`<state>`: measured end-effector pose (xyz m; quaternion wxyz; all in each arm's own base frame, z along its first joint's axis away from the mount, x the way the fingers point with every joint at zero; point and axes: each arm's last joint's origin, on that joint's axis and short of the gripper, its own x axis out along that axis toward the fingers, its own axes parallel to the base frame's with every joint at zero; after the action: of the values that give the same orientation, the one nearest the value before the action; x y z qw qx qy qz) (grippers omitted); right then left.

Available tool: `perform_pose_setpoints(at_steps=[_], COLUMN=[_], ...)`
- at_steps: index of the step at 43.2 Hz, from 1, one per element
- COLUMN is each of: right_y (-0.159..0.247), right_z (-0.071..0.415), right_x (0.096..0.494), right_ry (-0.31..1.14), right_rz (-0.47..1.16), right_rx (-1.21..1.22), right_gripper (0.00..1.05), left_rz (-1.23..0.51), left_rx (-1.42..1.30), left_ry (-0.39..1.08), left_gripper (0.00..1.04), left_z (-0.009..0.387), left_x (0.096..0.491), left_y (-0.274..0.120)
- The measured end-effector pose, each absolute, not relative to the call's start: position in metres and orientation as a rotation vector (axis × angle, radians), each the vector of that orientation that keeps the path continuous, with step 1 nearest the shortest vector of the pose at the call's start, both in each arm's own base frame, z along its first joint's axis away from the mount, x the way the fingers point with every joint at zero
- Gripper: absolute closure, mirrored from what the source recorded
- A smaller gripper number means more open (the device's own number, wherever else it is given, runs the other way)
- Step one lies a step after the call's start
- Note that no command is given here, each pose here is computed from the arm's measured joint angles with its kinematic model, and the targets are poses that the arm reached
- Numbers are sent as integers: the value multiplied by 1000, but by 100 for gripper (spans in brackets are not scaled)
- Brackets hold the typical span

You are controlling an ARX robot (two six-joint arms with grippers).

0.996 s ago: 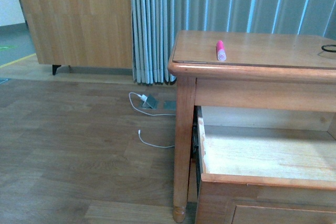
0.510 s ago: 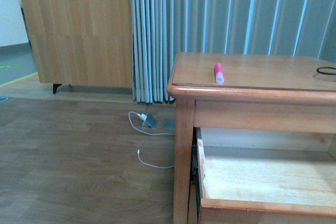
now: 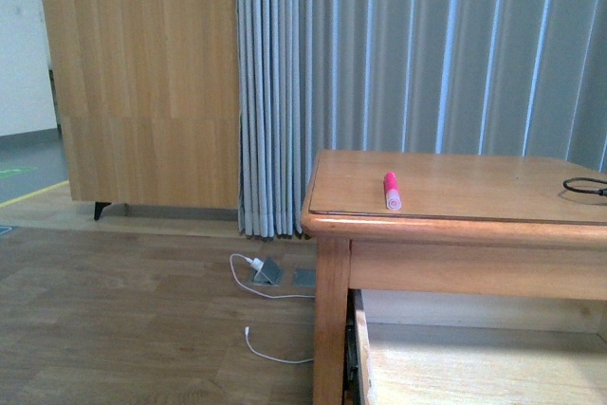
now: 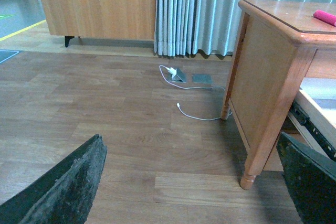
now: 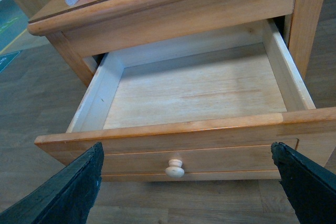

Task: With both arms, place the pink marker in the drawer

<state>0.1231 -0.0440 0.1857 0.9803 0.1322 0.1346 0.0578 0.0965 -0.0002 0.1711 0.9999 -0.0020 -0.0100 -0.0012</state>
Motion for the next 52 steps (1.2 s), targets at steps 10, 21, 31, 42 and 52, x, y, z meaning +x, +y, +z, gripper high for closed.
perform_pose_setpoints(at_steps=[10, 21, 31, 42, 52], right_y=[-44, -44, -44, -44, -44], right_z=[186, 186, 186, 186, 186], right_x=[123, 123, 123, 123, 123], right_ry=[270, 270, 270, 270, 270], right_rz=[117, 117, 116, 116, 116], right_rx=[268, 268, 268, 268, 268], right_gripper=[8, 8, 8, 8, 8], left_rz=[-2, -2, -2, -2, -2], left_rx=[-4, -4, -4, -4, -4], left_ry=[-20, -20, -20, -20, -20], left_gripper=[6, 6, 6, 6, 6], left_z=[171, 171, 171, 171, 171], left_x=[96, 96, 96, 96, 96], left_y=[0, 0, 0, 0, 0])
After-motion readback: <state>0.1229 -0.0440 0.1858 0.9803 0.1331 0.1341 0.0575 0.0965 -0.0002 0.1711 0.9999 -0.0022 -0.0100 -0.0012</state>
